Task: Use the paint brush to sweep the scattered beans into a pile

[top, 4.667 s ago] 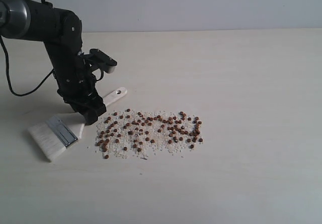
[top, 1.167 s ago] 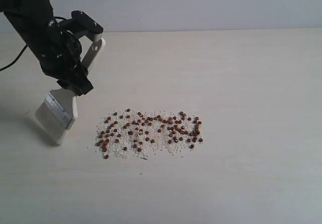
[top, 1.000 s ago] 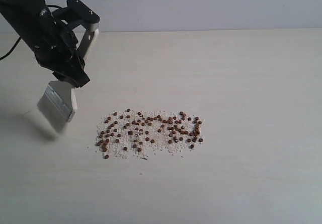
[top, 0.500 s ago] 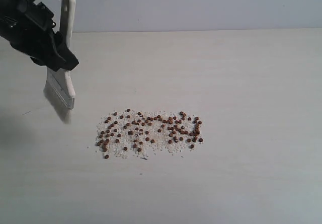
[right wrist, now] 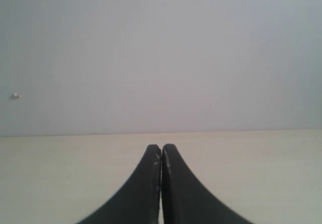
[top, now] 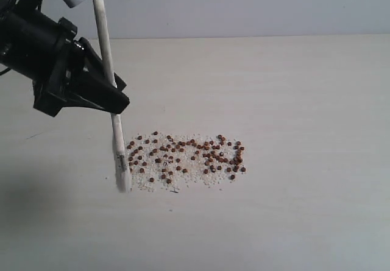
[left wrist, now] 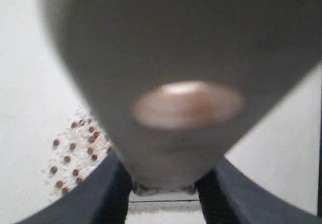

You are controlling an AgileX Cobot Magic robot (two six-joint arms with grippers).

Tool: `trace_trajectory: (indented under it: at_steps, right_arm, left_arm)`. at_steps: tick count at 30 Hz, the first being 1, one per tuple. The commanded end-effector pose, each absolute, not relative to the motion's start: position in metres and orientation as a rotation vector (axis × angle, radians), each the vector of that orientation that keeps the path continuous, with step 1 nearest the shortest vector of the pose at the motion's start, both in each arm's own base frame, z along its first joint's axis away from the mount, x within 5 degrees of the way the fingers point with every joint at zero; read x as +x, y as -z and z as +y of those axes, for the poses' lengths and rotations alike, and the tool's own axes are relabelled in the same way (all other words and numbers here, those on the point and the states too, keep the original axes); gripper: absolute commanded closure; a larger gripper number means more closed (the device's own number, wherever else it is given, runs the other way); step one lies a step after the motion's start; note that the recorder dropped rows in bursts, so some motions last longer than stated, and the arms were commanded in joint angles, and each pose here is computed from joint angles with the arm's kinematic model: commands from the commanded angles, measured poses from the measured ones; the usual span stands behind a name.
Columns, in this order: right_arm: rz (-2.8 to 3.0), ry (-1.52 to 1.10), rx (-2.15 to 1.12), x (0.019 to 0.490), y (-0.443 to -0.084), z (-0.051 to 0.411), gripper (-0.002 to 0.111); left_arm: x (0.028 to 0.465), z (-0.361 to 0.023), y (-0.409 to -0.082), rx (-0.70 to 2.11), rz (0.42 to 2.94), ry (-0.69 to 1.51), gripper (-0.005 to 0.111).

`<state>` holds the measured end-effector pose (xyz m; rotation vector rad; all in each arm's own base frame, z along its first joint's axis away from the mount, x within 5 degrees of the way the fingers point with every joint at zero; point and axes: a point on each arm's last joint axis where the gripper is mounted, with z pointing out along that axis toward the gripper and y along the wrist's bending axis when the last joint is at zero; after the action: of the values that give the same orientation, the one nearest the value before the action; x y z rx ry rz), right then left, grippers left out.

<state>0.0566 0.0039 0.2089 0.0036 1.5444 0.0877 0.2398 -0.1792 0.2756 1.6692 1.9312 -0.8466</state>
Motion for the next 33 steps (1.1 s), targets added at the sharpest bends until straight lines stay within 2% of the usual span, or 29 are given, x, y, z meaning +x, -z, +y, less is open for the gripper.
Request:
trace_trajectory:
  at_steps: [1,7,14,30,33]
  right_arm:
    - [1.540,-0.081,0.005,0.056,-0.208,0.004,0.108]
    - [1.540,-0.081,0.005,0.056,-0.208,0.004,0.108]
    - [1.540,-0.081,0.005,0.056,-0.208,0.004,0.108]
    - [1.504,-0.032,-0.016,0.056,-0.211,0.002,0.108]
    - [1.427,-0.231,0.205,0.056,-0.217,-0.001,0.108]
  left_arm:
    - [0.228,-0.181,-0.279,1.720,1.801,0.975,0.107]
    - [0.219,-0.186,-0.282,1.754,1.604,1.101,0.107]
    - [0.219,-0.190,-0.287,1.746,1.440,1.093,0.107]
    - [0.214,-0.186,-0.272,1.859,1.347,1.035,0.107]
    - [0.216,-0.186,-0.267,1.880,1.338,1.031,0.107]
